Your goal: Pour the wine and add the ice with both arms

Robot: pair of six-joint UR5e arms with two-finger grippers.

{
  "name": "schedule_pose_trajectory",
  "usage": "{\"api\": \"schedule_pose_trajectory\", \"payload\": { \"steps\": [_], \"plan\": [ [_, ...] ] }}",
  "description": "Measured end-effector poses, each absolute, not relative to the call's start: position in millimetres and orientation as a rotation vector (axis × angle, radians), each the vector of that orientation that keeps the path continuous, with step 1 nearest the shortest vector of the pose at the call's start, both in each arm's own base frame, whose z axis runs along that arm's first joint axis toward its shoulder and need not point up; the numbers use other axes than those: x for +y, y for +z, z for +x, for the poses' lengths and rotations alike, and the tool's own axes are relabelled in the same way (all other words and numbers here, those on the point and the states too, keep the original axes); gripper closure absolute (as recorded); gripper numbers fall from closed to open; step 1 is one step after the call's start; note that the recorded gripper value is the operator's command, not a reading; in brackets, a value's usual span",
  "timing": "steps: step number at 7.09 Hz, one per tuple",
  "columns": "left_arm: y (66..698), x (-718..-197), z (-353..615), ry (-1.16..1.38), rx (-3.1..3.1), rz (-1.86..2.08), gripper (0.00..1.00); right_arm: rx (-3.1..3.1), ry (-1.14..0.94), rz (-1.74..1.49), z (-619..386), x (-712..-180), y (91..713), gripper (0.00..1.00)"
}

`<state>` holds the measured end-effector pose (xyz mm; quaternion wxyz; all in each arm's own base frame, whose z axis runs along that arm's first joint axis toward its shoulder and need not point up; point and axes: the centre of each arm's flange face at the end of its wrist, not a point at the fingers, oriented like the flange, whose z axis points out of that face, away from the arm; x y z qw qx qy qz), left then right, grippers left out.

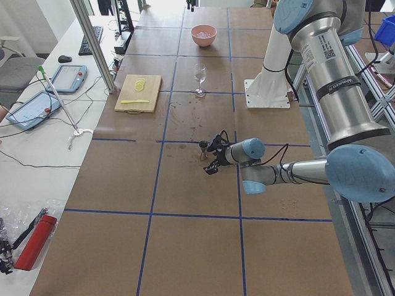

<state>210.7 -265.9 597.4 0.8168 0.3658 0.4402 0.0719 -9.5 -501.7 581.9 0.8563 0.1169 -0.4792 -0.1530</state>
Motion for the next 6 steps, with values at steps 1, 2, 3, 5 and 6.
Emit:
{"api": "schedule_pose_trajectory", "payload": {
  "steps": [1,2,3,5,6],
  "plan": [
    [596,-257,225,0.114,0.946,0.781,0.01,-1.011,-0.323,0.246,-10,-502,581,0.00],
    [595,-250,237,0.061,0.957,0.785,0.01,-1.013,-0.323,0.247,-10,-502,581,0.00],
    [592,-242,249,-0.001,0.965,0.801,0.01,-1.015,-0.323,0.247,-10,-502,580,0.00],
    [586,-232,266,-0.092,0.970,0.851,0.01,-1.018,-0.321,0.243,-9,-500,582,0.00],
    [583,-229,271,-0.127,0.965,0.885,0.01,-1.019,-0.319,0.241,-9,-499,584,0.00]
  ]
}}
